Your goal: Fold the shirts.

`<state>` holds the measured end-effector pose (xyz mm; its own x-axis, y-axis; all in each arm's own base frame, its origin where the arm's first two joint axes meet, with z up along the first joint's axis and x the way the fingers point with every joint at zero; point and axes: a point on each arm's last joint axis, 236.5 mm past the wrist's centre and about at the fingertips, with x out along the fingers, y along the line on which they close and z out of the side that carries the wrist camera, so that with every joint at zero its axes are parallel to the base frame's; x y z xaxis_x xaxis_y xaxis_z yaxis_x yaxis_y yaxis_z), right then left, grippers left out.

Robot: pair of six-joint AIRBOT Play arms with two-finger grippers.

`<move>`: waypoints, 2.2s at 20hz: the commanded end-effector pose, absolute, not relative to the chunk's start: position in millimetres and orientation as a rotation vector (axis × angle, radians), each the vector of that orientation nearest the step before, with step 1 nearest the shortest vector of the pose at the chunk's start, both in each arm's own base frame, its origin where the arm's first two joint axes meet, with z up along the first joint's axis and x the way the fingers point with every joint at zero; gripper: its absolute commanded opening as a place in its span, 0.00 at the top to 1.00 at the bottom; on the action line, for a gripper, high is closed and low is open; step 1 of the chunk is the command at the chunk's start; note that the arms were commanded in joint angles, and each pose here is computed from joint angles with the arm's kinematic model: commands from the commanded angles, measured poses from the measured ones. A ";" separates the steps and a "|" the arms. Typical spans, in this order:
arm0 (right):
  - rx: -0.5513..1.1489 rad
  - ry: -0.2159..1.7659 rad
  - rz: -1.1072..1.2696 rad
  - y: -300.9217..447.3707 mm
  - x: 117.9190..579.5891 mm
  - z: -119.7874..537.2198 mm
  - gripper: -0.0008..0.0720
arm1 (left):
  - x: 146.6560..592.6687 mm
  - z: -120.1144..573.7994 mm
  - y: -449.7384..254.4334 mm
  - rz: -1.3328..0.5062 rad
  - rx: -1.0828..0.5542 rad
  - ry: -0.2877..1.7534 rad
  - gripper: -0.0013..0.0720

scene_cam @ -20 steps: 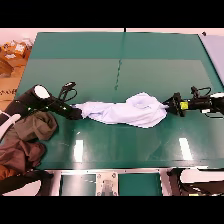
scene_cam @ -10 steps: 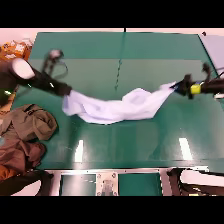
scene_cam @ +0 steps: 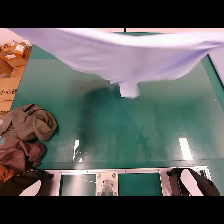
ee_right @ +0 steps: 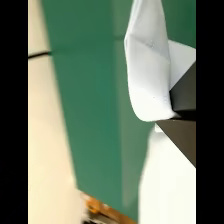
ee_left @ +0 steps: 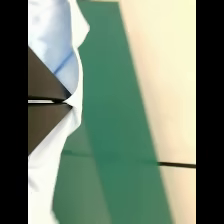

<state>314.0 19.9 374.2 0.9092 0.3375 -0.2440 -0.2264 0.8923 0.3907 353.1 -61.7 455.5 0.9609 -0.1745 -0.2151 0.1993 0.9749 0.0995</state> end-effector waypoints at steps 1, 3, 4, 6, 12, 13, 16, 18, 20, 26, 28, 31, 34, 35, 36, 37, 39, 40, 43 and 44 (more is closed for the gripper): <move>0.238 0.116 0.215 34.0 260.1 427.2 0.97 | 321.0 518.3 -46.7 -0.139 0.119 0.012 0.95; 0.244 0.129 0.163 27.4 254.0 423.4 0.97 | 325.7 526.7 -46.2 -0.132 0.120 -0.029 0.95; 0.245 0.148 0.159 26.1 255.0 417.7 0.97 | 333.8 527.9 -47.9 -0.132 0.122 -0.043 0.95; 0.292 0.192 0.169 22.8 265.2 397.9 0.97 | 360.0 525.5 -56.8 -0.150 0.112 -0.079 0.95; 0.572 0.497 0.156 -6.2 320.8 238.2 0.97 | 511.2 389.4 -139.9 -0.401 0.004 0.156 0.95; 0.637 0.562 0.129 -13.8 329.0 199.4 0.97 | 534.8 350.5 -161.2 -0.472 -0.041 0.224 0.95; 0.767 0.735 0.049 -32.6 343.2 89.8 0.97 | 577.8 236.7 -221.0 -0.647 -0.170 0.421 0.95; 0.840 0.833 -0.022 -45.4 348.3 27.7 0.97 | 587.6 163.3 -257.7 -0.700 -0.172 0.544 0.95; 0.893 0.900 -0.081 -58.6 356.6 -14.7 0.97 | 580.0 106.9 -289.4 -0.748 -0.169 0.661 0.95; 0.890 0.911 -0.083 -89.5 392.7 -18.7 0.67 | 526.7 72.8 -261.2 -0.820 -0.190 1.008 0.25; 0.866 0.889 -0.067 -101.7 397.7 2.6 0.67 | 510.6 68.9 -232.3 -0.781 -0.291 1.153 0.47; 0.922 0.889 -0.067 -116.8 389.8 19.9 0.55 | 480.3 63.3 -199.4 -0.772 -0.361 1.335 0.95; 0.996 0.907 -0.088 -130.0 373.2 20.9 0.56 | 450.1 66.6 -188.1 -0.760 -0.317 1.424 0.95; 1.013 0.913 -0.091 -132.8 368.1 20.8 0.56 | 435.6 71.2 -186.8 -0.749 -0.297 1.439 0.95; 1.023 0.913 -0.095 -135.9 365.0 20.8 0.56 | 417.3 75.6 -186.7 -0.744 -0.280 1.453 0.95; 1.028 0.911 -0.101 -138.6 363.5 20.9 0.56 | 399.0 76.2 -185.2 -0.727 -0.259 1.464 0.95; 1.030 0.908 -0.105 -140.3 362.8 20.8 0.56 | 359.2 67.7 -177.8 -0.669 -0.272 1.458 0.95; 1.029 0.907 -0.106 -140.6 362.9 20.7 0.56 | 338.7 56.1 -172.9 -0.630 -0.298 1.438 0.95; 1.018 0.896 -0.112 -141.3 367.1 20.9 0.56 | 293.3 -0.9 -159.2 -0.455 -0.435 1.367 0.95; 1.019 0.893 -0.113 -141.7 367.6 21.2 0.56 | 283.6 -25.9 -154.0 -0.377 -0.503 1.354 0.94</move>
